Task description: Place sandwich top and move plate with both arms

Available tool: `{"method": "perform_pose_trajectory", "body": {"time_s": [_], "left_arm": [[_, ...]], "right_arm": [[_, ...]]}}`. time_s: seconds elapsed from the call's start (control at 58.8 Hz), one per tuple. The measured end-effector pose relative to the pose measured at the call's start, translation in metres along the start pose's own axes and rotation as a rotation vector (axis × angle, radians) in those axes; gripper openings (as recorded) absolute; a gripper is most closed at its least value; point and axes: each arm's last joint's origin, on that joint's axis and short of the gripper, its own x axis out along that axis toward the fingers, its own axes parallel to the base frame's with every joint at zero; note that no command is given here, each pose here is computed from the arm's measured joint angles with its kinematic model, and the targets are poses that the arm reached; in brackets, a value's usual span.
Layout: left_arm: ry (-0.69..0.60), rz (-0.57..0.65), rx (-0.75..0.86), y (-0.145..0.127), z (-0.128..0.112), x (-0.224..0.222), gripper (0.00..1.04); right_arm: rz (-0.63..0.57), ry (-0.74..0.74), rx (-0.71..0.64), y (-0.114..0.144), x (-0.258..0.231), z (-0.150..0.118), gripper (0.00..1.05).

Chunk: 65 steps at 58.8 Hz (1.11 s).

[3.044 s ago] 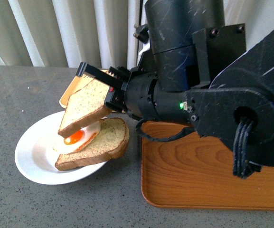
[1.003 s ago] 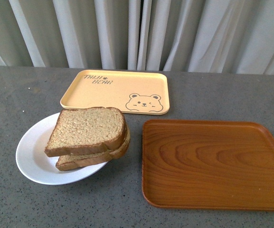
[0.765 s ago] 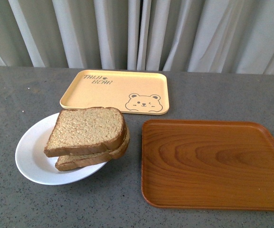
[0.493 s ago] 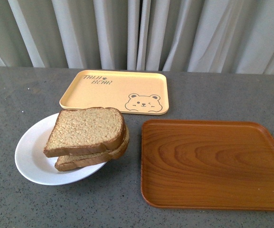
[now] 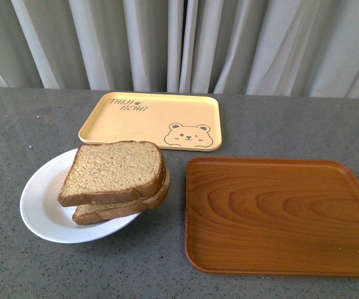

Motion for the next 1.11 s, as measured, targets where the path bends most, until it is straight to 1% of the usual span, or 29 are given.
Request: {"method": "perform_pose_trajectory", "body": {"time_s": [1.003, 1.105], "left_arm": [[0.000, 0.000, 0.000, 0.000, 0.000, 0.000, 0.96], [0.000, 0.000, 0.000, 0.000, 0.000, 0.000, 0.96]], "right_arm": [[-0.001, -0.015, 0.000, 0.000, -0.029, 0.004, 0.02], [-0.003, 0.019, 0.000, 0.000, -0.037, -0.001, 0.02]]}}
